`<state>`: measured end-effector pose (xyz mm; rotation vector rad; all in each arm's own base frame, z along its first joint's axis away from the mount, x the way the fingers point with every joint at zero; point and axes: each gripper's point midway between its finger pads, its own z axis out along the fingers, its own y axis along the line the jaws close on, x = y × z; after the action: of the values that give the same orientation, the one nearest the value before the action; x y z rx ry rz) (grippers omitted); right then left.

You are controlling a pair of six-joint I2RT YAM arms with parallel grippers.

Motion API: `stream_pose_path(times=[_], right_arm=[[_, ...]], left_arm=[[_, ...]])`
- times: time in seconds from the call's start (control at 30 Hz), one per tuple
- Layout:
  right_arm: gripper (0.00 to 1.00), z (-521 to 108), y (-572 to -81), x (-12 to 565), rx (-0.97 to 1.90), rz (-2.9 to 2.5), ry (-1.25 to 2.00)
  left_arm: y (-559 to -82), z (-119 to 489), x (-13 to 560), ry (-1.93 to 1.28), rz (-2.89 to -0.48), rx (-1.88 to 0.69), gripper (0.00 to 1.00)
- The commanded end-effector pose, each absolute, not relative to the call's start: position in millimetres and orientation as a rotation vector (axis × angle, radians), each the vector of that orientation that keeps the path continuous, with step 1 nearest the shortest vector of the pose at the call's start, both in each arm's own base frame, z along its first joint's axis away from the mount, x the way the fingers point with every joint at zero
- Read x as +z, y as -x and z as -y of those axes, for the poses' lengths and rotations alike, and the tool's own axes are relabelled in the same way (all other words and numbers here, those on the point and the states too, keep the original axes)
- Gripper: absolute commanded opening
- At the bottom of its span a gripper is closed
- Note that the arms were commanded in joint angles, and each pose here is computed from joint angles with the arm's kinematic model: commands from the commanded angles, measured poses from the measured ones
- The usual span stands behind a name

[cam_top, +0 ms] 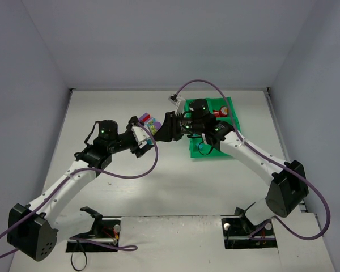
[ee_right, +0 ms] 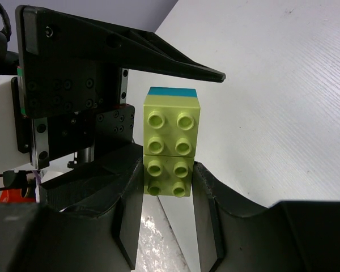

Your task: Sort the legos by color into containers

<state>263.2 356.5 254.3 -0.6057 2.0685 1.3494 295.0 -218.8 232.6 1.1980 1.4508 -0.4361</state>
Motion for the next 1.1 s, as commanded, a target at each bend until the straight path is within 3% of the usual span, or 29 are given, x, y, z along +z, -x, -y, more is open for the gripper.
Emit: stream_pose_path(times=[0.0,0.13,0.33,0.4,0.43,1.07], right_arm=[[0.0,-363.9,-267.6,285.6,1.386,-1.941,0.661],[0.0,-364.5,-267.6,283.9,1.389,-1.946,0.662],[0.0,-365.1,-268.6,282.5,1.387,-1.95,0.66],[0.0,-365.1,-268.7,279.6,1.386,-1.958,0.66],[0.0,-364.5,-268.8,278.8,1.386,-1.961,0.659],[0.0,-332.7,-283.5,280.2,1.324,-2.009,0.572]], left_arm=[[-303.9,225.6,262.2,-1.16,-1.343,-0.431,0.71],[-303.3,228.3,262.9,-1.161,-1.336,-0.449,0.7],[-305.0,231.4,257.6,-1.17,-1.343,-0.465,0.45],[-306.4,231.9,258.0,-1.164,-1.346,-0.471,0.11],[-308.0,232.4,259.9,-1.157,-1.344,-0.468,0.01],[-321.2,222.5,227.2,-1.07,-1.454,-0.434,0.0]])
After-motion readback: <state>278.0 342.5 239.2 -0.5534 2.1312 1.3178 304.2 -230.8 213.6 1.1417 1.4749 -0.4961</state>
